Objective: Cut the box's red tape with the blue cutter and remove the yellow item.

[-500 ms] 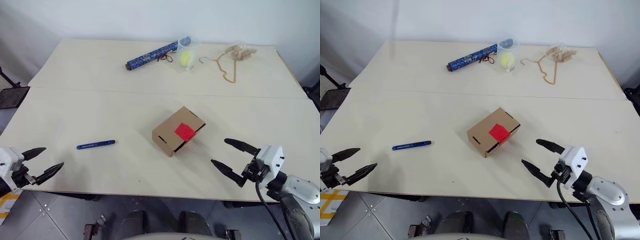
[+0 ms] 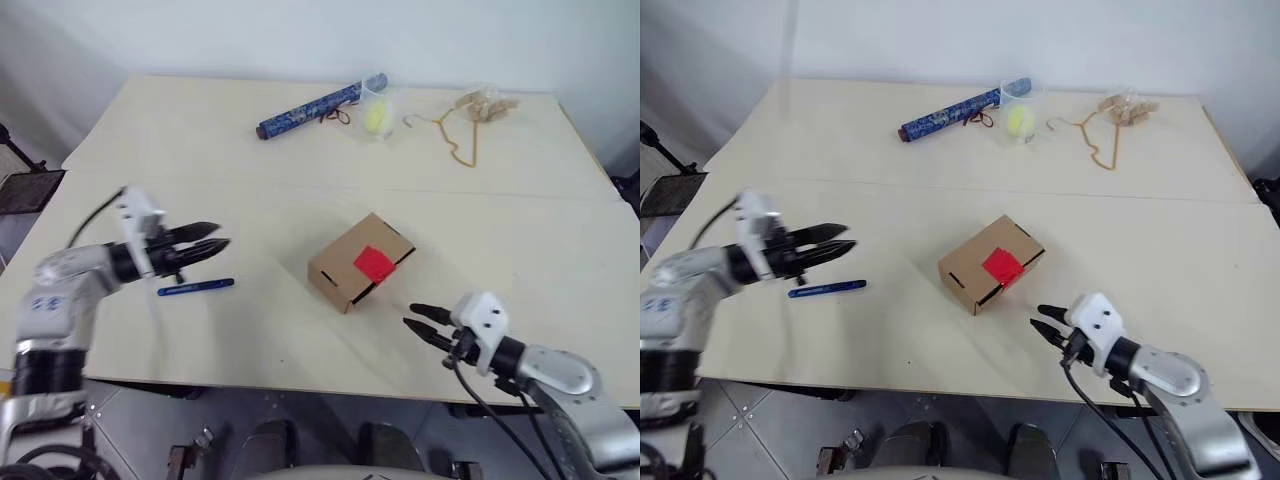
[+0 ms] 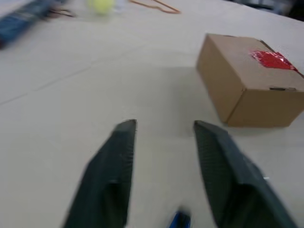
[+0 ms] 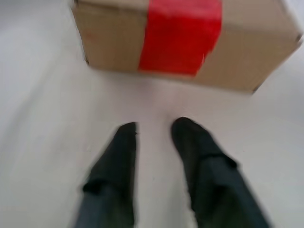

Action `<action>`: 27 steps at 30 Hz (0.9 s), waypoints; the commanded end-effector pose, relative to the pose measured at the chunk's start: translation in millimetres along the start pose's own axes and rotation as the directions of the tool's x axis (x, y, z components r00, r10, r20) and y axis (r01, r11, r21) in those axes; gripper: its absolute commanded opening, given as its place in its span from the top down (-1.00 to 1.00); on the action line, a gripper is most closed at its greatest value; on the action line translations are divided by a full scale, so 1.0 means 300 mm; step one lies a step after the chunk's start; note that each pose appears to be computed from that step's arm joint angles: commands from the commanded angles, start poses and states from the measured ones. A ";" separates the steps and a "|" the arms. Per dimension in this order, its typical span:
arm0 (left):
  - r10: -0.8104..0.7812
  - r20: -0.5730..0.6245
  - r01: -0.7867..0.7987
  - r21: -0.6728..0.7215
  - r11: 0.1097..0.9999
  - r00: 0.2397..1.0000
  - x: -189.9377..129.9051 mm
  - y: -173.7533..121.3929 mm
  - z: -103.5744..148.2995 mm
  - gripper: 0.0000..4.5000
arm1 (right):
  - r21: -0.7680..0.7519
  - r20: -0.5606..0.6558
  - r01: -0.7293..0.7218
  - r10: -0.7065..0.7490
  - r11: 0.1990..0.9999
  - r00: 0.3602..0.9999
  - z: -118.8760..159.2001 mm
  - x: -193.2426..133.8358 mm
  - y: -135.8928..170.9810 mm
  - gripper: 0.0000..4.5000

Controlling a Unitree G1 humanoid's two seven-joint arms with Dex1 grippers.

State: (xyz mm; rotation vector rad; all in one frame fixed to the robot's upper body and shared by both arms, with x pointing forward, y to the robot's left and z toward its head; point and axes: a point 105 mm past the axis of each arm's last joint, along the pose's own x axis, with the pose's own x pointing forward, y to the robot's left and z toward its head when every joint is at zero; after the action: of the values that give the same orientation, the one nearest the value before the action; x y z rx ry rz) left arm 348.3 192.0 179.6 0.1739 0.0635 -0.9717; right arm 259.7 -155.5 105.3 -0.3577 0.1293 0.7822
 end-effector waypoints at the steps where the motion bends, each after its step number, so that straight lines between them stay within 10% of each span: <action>1: -0.062 -0.061 0.067 0.085 0.994 0.996 0.166 -0.017 0.001 0.71 | -0.035 -0.015 0.059 -0.060 0.998 0.998 0.001 0.058 -0.036 0.99; 3: -0.111 -0.099 0.122 0.106 0.987 0.989 0.258 -0.049 -0.012 0.99 | -0.038 -0.043 0.056 -0.058 0.998 0.997 -0.004 0.092 -0.047 1.00; 12: -0.414 -0.213 0.430 0.036 0.902 0.885 0.345 -0.266 -0.079 0.99 | -0.060 -0.030 0.054 -0.056 0.997 0.998 0.090 0.176 -0.141 1.00; 27: -0.497 -0.126 0.493 -0.062 0.868 0.859 0.458 -0.462 -0.072 0.99 | -0.170 -0.125 -0.148 0.127 0.974 0.984 0.076 0.229 -0.284 1.00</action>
State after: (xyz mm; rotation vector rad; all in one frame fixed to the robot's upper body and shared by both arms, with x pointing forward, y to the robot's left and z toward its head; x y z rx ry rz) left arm 327.0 33.5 112.3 0.2031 0.3284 -1.3775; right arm 364.4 -167.3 126.8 -0.5327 0.2395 0.8736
